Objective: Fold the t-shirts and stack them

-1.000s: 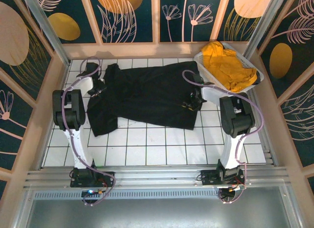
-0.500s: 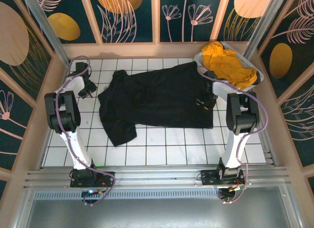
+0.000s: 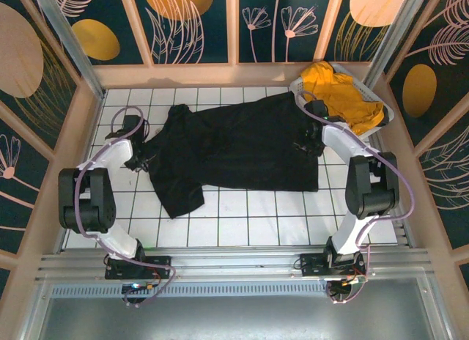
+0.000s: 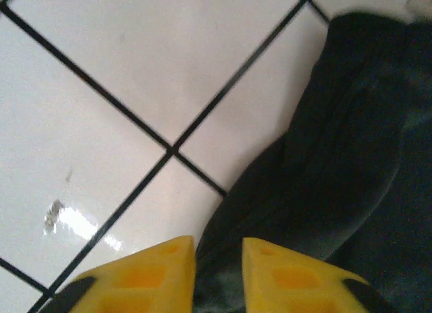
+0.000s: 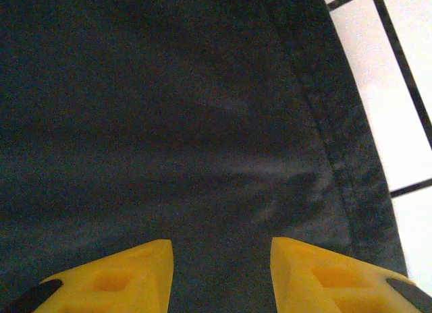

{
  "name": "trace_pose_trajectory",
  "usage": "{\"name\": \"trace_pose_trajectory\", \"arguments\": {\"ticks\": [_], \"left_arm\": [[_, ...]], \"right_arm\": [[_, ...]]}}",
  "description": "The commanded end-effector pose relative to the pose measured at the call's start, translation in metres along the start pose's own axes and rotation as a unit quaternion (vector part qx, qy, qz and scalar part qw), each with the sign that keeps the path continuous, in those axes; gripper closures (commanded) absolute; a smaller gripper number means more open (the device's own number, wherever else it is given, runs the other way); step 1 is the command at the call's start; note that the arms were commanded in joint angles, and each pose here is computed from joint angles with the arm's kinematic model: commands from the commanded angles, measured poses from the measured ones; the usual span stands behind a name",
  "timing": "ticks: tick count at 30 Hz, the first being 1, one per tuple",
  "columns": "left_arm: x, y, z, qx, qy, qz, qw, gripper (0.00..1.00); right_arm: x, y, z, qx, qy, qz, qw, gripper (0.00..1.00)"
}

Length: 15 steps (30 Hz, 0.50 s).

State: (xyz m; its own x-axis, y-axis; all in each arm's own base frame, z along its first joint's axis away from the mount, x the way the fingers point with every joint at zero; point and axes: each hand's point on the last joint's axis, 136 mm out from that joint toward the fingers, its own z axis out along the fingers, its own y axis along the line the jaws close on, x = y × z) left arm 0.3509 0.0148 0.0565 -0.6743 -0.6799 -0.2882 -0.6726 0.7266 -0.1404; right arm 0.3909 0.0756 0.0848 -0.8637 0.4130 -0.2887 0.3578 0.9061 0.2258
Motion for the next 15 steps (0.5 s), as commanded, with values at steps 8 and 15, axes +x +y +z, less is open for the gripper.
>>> {"name": "trace_pose_trajectory", "arguments": {"ticks": [8,15], "left_arm": [[0.048,0.011,0.001,0.034,0.065,0.015,0.997,0.63],[0.056,0.017,0.018,0.027,0.074,0.022,0.997,0.61]], "right_arm": [[0.022,-0.007,-0.008,-0.010,0.015,0.018,1.000,0.57],[0.025,-0.002,-0.011,-0.023,0.023,0.017,0.999,0.56]]}}
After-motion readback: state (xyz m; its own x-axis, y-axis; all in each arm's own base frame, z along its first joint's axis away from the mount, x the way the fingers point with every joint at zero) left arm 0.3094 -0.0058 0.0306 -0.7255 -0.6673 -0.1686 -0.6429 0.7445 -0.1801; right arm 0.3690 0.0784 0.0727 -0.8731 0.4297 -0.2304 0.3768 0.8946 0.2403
